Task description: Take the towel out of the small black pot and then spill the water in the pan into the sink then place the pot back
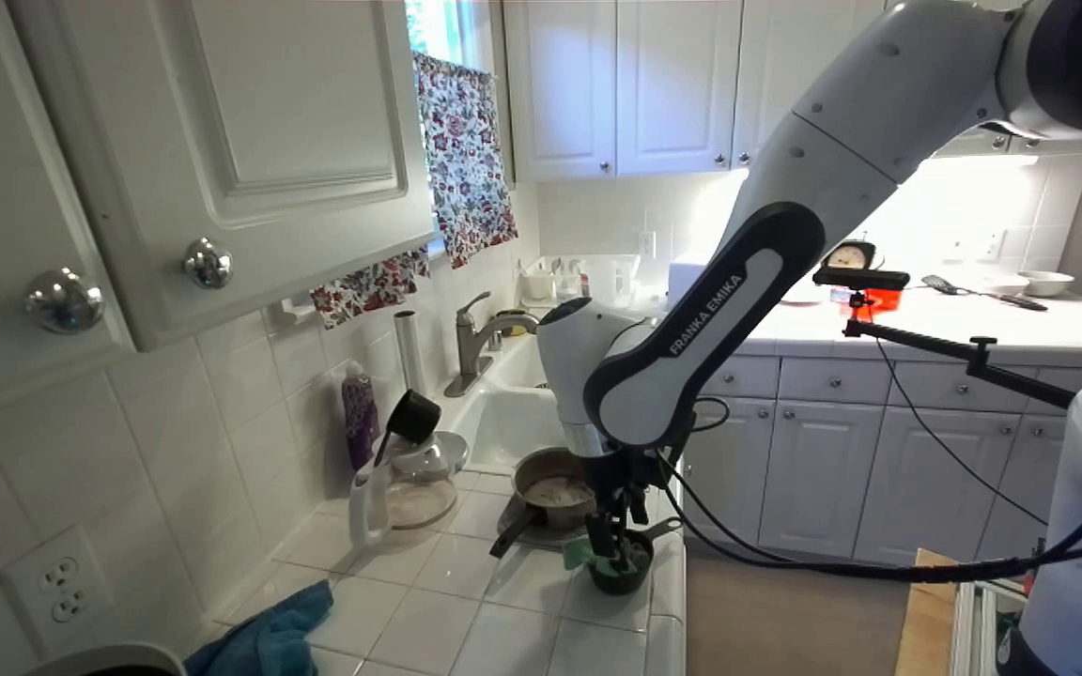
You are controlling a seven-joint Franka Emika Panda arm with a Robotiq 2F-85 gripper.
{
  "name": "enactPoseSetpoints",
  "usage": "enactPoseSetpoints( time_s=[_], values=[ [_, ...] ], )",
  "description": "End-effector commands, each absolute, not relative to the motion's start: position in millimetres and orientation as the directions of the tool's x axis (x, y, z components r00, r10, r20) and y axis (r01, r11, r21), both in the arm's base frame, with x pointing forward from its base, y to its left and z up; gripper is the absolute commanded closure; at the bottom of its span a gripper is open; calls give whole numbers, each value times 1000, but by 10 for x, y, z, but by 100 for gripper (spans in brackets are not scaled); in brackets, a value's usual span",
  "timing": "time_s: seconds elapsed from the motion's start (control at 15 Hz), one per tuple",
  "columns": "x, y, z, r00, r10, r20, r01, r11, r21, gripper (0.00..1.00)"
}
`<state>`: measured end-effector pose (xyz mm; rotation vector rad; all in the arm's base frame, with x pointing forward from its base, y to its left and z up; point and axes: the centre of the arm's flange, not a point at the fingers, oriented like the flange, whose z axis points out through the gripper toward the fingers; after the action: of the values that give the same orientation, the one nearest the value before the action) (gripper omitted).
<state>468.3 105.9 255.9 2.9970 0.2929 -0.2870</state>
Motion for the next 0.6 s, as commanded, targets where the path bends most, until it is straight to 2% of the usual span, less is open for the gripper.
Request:
enactPoseSetpoints(
  time_s=[0.0,0.53],
  values=[
    [4831,1218,2504,958,198,-207,224,-968,112,41],
    [4855,1277,2572,957,217,-191,240,-965,106,97]
  ],
)
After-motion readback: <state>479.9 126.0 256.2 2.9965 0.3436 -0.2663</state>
